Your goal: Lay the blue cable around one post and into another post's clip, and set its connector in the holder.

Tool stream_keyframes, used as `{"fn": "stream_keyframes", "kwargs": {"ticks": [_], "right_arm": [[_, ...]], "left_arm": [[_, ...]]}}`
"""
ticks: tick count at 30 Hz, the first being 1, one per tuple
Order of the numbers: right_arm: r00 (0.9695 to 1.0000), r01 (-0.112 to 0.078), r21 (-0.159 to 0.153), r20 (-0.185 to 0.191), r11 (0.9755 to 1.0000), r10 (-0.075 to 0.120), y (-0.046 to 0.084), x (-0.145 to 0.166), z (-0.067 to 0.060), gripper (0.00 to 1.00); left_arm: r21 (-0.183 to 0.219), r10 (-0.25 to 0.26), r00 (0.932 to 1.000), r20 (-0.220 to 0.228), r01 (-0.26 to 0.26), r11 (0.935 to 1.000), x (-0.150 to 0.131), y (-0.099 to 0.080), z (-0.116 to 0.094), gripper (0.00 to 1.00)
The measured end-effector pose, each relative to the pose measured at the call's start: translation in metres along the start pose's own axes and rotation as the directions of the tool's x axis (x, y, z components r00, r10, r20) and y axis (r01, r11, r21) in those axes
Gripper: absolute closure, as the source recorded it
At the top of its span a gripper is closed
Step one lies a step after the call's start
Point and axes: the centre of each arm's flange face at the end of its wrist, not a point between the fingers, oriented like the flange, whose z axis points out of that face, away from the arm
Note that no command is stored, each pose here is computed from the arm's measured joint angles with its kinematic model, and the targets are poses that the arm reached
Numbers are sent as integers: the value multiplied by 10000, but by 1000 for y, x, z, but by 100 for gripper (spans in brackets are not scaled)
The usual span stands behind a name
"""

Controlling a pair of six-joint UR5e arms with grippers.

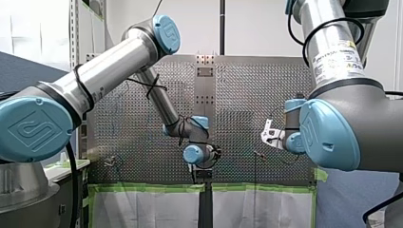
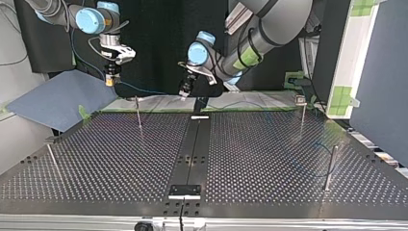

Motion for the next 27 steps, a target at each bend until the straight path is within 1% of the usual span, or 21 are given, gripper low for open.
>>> {"fn": "stream_keyframes", "kwargs": {"ticks": [3,6,9,10,11,14,16,18,21,27], "right_arm": [[10000,16,2,-5,10000,-16,0,0,0,100],[10000,33,11,-11,10000,-33,0,0,0,100],[10000,44,12,-18,10000,-44,0,0,0,100],[10000,47,11,-21,10000,-47,0,-1,0,100],[10000,52,12,-26,10000,-52,0,-1,0,100],[10000,70,12,-27,10000,-70,1,-1,0,100],[10000,82,14,-35,10000,-82,1,-1,0,100],[10000,90,17,-40,10000,-90,1,-1,1,100],[9999,94,40,-41,9999,-94,0,-1,1,100],[9999,96,69,-27,9999,-96,0,-2,1,100]], "left_arm": [[85,-33,9997,241,31,10000,6,1,10,7],[92,-41,9992,386,38,10000,14,5,16,7],[-126,46,9995,307,-42,9999,25,16,18,7],[-233,104,9997,226,-99,9997,29,20,17,7],[-400,192,9998,80,-188,9990,35,26,15,5],[-798,372,9987,-339,-398,9960,52,43,9,5],[-916,480,9972,-578,-532,9944,61,52,5,5],[-902,601,9946,-851,-678,9936,74,58,1,5],[-737,628,9916,-1135,-714,9947,94,64,-4,5],[-438,242,9902,-1374,-305,9986,128,73,-10,5]]}}
